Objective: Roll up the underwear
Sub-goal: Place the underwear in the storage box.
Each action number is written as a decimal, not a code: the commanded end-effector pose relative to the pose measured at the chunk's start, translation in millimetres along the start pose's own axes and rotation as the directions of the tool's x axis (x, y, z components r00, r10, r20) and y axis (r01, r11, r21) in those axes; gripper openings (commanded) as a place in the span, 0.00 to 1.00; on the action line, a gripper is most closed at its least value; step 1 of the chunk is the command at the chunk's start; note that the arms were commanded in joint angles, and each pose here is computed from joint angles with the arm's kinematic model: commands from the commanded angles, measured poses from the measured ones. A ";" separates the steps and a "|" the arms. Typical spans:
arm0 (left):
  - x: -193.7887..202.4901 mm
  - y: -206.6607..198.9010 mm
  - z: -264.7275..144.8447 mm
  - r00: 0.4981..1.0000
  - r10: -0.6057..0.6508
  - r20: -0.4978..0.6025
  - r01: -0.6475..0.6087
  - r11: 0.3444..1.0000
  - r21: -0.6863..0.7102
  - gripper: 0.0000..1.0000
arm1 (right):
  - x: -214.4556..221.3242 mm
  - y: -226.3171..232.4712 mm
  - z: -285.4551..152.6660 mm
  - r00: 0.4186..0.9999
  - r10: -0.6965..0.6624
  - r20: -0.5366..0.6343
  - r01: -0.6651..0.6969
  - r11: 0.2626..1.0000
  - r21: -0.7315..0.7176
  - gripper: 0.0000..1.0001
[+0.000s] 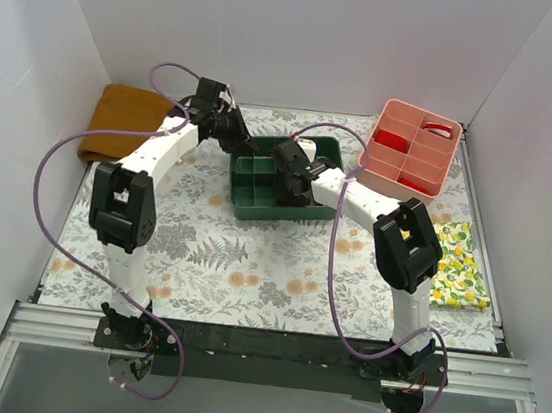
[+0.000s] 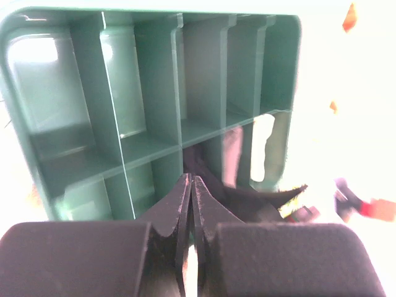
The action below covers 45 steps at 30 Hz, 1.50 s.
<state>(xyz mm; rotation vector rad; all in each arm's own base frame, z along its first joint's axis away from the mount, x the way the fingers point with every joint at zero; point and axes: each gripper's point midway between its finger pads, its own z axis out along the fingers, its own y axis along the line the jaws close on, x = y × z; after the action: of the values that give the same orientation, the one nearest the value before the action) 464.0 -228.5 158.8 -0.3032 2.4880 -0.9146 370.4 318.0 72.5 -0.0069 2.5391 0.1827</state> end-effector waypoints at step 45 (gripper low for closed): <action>36.5 7.8 -99.0 0.994 0.013 0.110 -0.016 0.999 0.028 0.00 | -10.1 -15.8 -37.2 0.997 -0.065 0.048 0.066 0.997 -0.034 0.01</action>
<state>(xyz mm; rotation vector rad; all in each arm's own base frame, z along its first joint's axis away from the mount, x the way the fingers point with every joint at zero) 385.2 -185.9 181.8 -0.3448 2.4473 -0.8970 370.8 305.2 101.5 -0.0999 2.4616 0.1959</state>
